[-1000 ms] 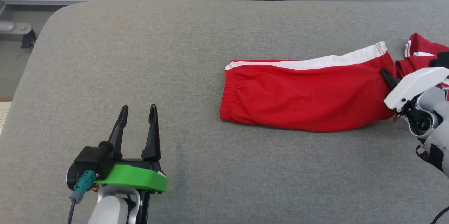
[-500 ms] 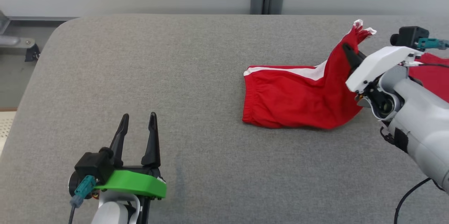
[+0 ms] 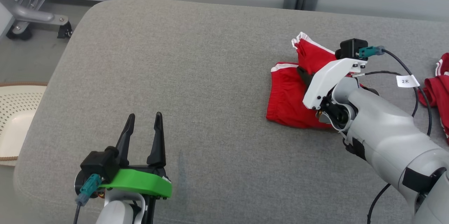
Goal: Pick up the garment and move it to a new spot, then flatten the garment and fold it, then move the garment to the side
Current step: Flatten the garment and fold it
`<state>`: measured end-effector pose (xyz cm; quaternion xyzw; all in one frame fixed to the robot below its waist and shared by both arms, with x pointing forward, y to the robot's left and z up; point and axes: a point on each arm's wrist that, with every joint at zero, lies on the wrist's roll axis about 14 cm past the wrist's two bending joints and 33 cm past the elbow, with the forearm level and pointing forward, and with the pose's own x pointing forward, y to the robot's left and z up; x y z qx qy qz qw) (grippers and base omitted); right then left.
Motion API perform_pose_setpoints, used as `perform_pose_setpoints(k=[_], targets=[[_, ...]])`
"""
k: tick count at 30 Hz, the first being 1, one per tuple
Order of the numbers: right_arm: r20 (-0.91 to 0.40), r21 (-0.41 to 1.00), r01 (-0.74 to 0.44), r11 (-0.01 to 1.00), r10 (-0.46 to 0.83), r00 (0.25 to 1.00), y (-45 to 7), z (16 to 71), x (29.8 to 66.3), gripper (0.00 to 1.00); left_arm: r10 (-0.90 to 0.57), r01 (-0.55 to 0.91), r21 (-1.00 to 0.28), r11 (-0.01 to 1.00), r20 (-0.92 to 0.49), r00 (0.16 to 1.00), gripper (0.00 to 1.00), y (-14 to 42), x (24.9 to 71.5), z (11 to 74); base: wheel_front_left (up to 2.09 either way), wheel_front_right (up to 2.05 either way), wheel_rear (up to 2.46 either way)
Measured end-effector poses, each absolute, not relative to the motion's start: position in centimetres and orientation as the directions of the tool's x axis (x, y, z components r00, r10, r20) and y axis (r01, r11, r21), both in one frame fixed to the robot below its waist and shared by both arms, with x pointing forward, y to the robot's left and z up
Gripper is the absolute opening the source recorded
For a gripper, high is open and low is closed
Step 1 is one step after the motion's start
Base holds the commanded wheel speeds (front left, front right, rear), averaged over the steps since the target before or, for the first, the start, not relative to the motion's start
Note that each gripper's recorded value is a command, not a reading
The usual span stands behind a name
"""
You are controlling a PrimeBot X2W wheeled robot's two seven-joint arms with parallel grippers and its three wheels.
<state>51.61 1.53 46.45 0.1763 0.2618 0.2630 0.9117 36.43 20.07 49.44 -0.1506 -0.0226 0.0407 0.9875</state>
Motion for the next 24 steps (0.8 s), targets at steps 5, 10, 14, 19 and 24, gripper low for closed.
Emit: perform_pose_setpoints(k=[5, 10, 14, 19, 24], targets=[[-0.411, 0.471, -0.403, 0.785, 0.6, 0.686, 3.3, 45.1, 50.9, 0.0, 0.103, -0.095, -0.302, 0.948, 0.011, 0.995, 1.0, 20.4, 36.4, 48.8, 0.0, 0.0, 0.0], [-0.417, 0.484, -0.413, 0.771, 0.619, 0.666, 4.4, 44.7, 49.9, 1.0, 0.092, -0.085, -0.304, 0.949, 0.009, 0.996, 1.0, 20.0, 36.8, 48.7, 0.0, 0.0, 0.0], [-0.36, 0.503, -0.451, 0.737, 0.654, 0.666, 5.6, 46.2, 49.3, 1.0, 0.092, -0.081, -0.306, 0.949, 0.022, 0.996, 1.0, 20.0, 37.1, 49.1, 0.0, 0.0, 0.0], [-0.216, 0.477, -0.519, 0.709, 0.667, 0.713, 5.0, 50.2, 49.7, 1.0, 0.086, -0.07, -0.311, 0.948, 0.039, 0.995, 1.0, 19.9, 37.1, 49.6, 0.0, 0.0, 0.0], [-0.092, 0.43, -0.506, 0.748, 0.593, 0.8, 0.2, 54.1, 51.5, 1.0, 0.071, -0.048, -0.318, 0.947, 0.06, 0.996, 1.0, 19.3, 37.0, 50.3, 0.0, 0.0, 0.0]])
